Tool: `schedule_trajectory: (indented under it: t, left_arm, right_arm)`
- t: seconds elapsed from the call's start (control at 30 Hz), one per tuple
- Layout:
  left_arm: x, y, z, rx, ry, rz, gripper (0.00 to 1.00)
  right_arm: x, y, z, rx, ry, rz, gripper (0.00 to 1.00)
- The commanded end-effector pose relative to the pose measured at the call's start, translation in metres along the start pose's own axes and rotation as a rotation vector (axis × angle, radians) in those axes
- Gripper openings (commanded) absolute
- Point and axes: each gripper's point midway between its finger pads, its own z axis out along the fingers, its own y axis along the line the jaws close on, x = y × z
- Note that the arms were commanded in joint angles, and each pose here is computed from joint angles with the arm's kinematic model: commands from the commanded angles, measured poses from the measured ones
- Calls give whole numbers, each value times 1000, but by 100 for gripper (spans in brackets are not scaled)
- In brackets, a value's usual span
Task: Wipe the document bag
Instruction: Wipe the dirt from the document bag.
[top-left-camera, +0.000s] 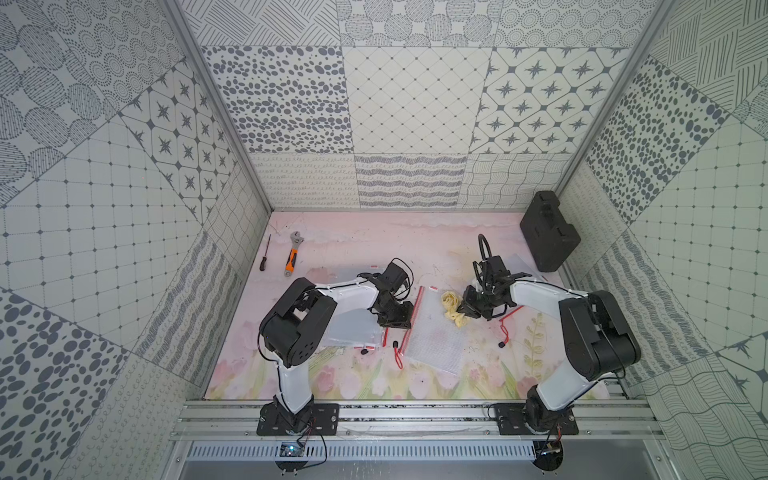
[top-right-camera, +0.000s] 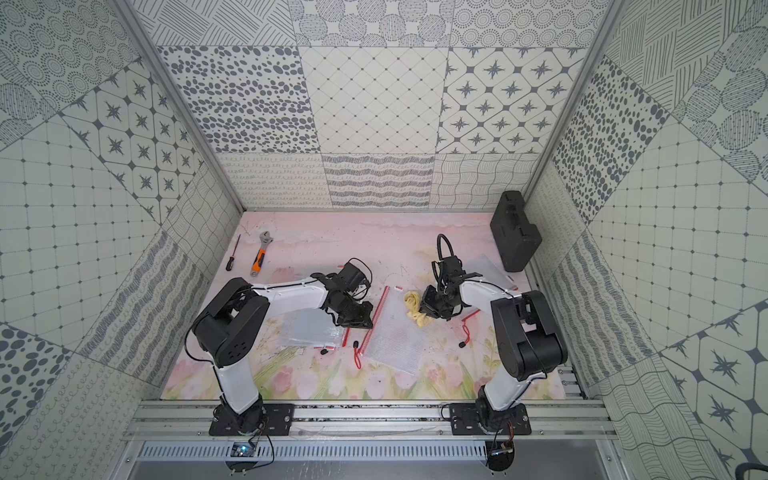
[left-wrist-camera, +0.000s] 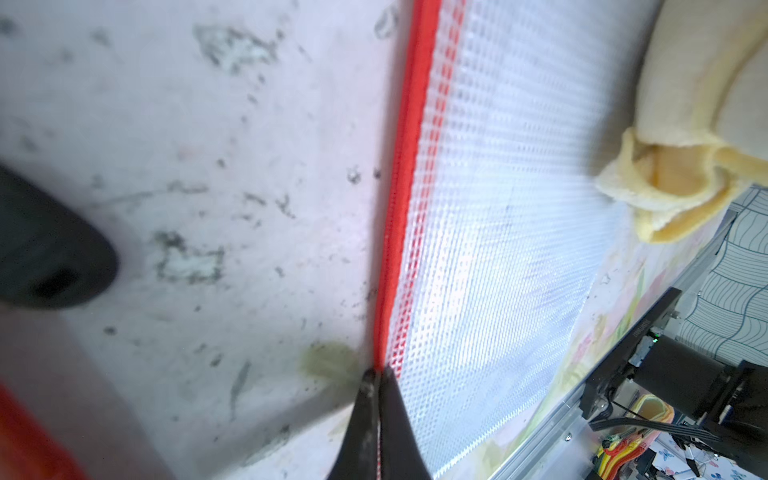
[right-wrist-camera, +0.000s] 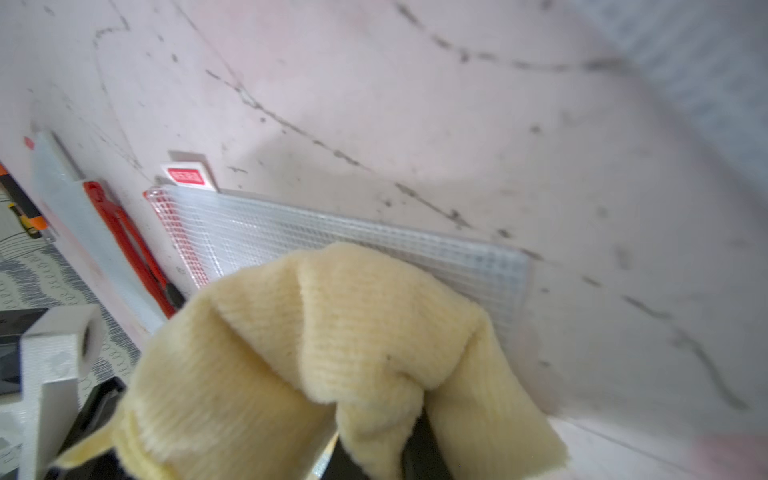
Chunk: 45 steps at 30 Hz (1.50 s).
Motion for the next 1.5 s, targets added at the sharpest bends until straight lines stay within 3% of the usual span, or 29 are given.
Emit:
schedule_trajectory:
  t: [0.0,0.17,0.3,0.43,0.63,0.77,0.9,1.07,1.17,1.3,1.47]
  left_arm:
    - [0,17,0,-79,3,-23,0]
    - [-14,13,-6,-61,-49,-46,0]
    - [-23,13,-13,-39,-83,-92,0]
    - [-29,16,-21,-16,-115,-128,0]
    - [-29,25,-29,-6,-133,-156,0]
    - [-26,28,-31,-4,-132,-167,0]
    - [-27,25,-31,7,-132,-173,0]
    - [-32,22,-30,16,-135,-184,0]
    - [-34,22,-32,11,-141,-184,0]
    - [-34,22,-33,7,-141,-178,0]
    - [-32,25,-31,-3,-132,-174,0]
  right_arm:
    - [37,-13,10,235,59,-80,0]
    - [77,82,43,124,136,-241,0]
    - [93,103,70,122,192,-284,0]
    - [78,66,66,183,181,-234,0]
    - [36,-40,11,270,92,-30,0]
    - [21,-55,-13,263,33,10,0]
    - [22,2,-4,211,33,-85,0]
    - [61,105,41,126,117,-283,0]
    - [75,123,61,118,156,-314,0]
    - [67,92,61,145,163,-265,0]
    - [33,-6,23,222,105,-85,0]
